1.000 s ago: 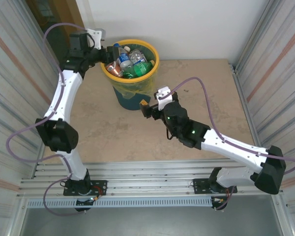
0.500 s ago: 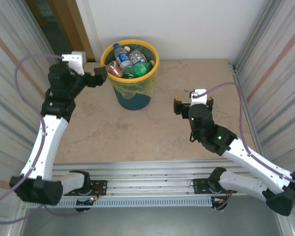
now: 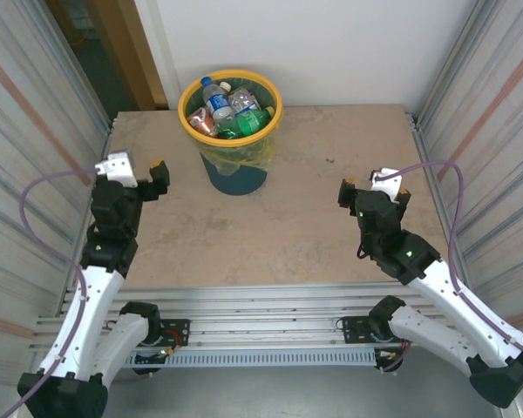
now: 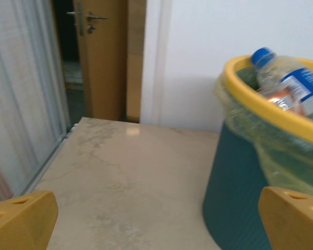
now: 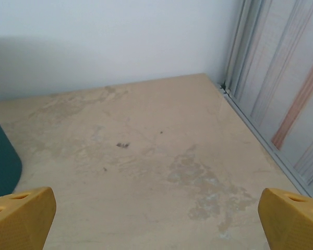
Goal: Put the plastic bottles in the bin
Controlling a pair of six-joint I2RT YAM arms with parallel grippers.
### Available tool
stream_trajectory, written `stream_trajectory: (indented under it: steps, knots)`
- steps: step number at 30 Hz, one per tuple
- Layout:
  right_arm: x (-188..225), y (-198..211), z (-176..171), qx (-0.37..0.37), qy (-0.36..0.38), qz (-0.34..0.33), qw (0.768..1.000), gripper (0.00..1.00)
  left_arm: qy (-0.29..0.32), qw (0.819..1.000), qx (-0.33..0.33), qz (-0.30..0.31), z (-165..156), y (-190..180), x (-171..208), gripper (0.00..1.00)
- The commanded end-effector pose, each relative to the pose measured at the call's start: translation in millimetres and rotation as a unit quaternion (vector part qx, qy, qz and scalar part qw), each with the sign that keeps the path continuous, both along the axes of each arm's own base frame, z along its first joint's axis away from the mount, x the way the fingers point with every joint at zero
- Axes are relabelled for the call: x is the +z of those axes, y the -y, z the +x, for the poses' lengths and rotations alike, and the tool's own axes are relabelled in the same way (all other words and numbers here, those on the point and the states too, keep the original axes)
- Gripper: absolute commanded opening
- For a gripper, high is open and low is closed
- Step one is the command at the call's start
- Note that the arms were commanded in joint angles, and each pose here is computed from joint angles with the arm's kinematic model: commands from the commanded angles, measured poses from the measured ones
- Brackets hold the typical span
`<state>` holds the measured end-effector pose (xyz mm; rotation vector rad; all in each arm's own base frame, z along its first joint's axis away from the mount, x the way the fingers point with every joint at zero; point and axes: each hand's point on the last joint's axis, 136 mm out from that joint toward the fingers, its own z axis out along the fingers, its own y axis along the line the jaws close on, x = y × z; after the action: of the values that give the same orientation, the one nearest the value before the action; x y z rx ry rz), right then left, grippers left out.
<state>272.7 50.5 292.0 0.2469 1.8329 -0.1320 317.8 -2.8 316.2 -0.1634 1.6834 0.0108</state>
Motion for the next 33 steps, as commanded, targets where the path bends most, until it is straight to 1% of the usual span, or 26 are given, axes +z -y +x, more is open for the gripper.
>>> stream_trajectory:
  steps: [1,4,8,11,16,19,22,26,30,33]
  knots:
    - [-10,10,1,-0.025,0.0,-0.005,1.0,0.98,0.044,0.996,0.071,0.006,-5,-24,-4,0.99]
    - [-18,11,6,-0.031,-0.003,-0.023,0.999,0.98,0.045,0.995,0.091,0.013,-5,-31,-24,0.99]
    - [-35,19,13,-0.052,-0.028,-0.042,0.997,0.98,0.044,0.995,0.089,0.032,1,-30,-48,0.99]
    - [-43,21,18,-0.056,-0.042,-0.046,0.996,0.98,0.03,0.995,0.087,0.046,6,-29,-72,0.99]
    - [-52,14,33,-0.025,-0.04,-0.065,0.997,0.98,0.015,0.996,0.055,0.062,14,-18,-104,0.99]
    - [-58,17,38,-0.016,-0.03,-0.057,0.998,0.98,0.009,0.996,0.043,0.072,18,-14,-119,0.99]
    - [-64,28,41,-0.022,-0.018,-0.045,0.999,0.98,-0.004,0.997,0.028,0.079,21,-10,-135,0.99]
    - [-68,37,43,-0.012,0.004,-0.042,0.999,0.98,-0.011,0.997,0.005,0.079,24,-3,-148,0.99]
    - [-73,50,44,-0.024,0.014,-0.024,0.999,0.98,-0.031,0.994,-0.016,0.099,30,3,-162,0.99]
    - [-83,57,45,-0.03,0.012,-0.012,0.999,0.98,-0.039,0.994,-0.024,0.099,32,4,-175,0.99]
